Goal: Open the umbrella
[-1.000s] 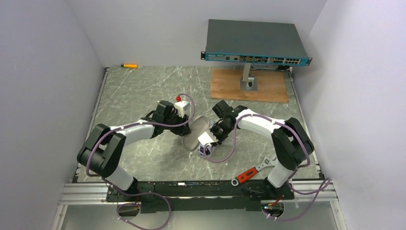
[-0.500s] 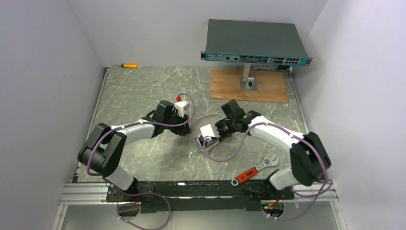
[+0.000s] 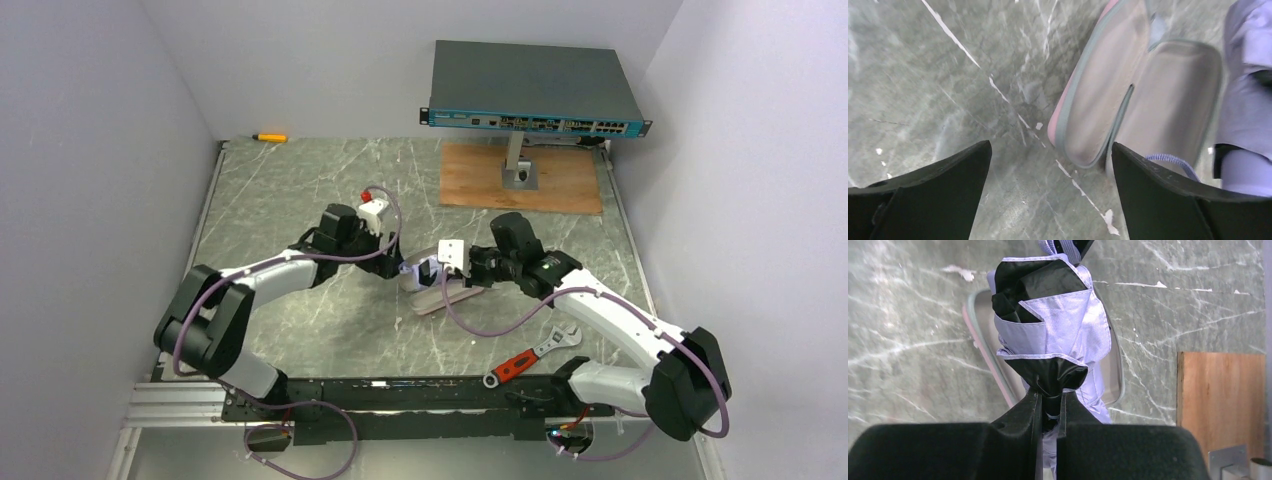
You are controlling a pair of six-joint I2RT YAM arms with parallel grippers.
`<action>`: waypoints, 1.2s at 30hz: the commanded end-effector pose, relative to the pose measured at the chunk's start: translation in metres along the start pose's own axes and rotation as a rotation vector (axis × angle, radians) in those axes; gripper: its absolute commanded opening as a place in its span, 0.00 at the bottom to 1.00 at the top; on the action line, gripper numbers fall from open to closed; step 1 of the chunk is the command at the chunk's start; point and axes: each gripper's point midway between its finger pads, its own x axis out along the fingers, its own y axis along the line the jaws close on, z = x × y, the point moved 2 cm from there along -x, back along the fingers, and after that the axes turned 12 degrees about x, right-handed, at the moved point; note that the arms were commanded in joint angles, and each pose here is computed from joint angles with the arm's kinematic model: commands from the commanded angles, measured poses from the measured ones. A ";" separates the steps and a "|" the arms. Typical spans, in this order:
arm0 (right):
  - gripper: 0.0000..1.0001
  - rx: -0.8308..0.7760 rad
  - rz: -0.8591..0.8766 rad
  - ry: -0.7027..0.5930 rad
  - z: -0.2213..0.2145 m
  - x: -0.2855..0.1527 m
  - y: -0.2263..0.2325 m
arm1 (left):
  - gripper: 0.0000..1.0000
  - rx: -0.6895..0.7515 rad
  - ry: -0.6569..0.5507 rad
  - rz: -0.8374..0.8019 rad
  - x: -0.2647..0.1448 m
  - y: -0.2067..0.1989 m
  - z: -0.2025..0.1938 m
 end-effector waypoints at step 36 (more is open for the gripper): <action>0.00 1.046 0.013 0.173 -0.021 0.118 0.048 | 1.00 -0.169 -0.215 0.549 -0.249 0.089 0.013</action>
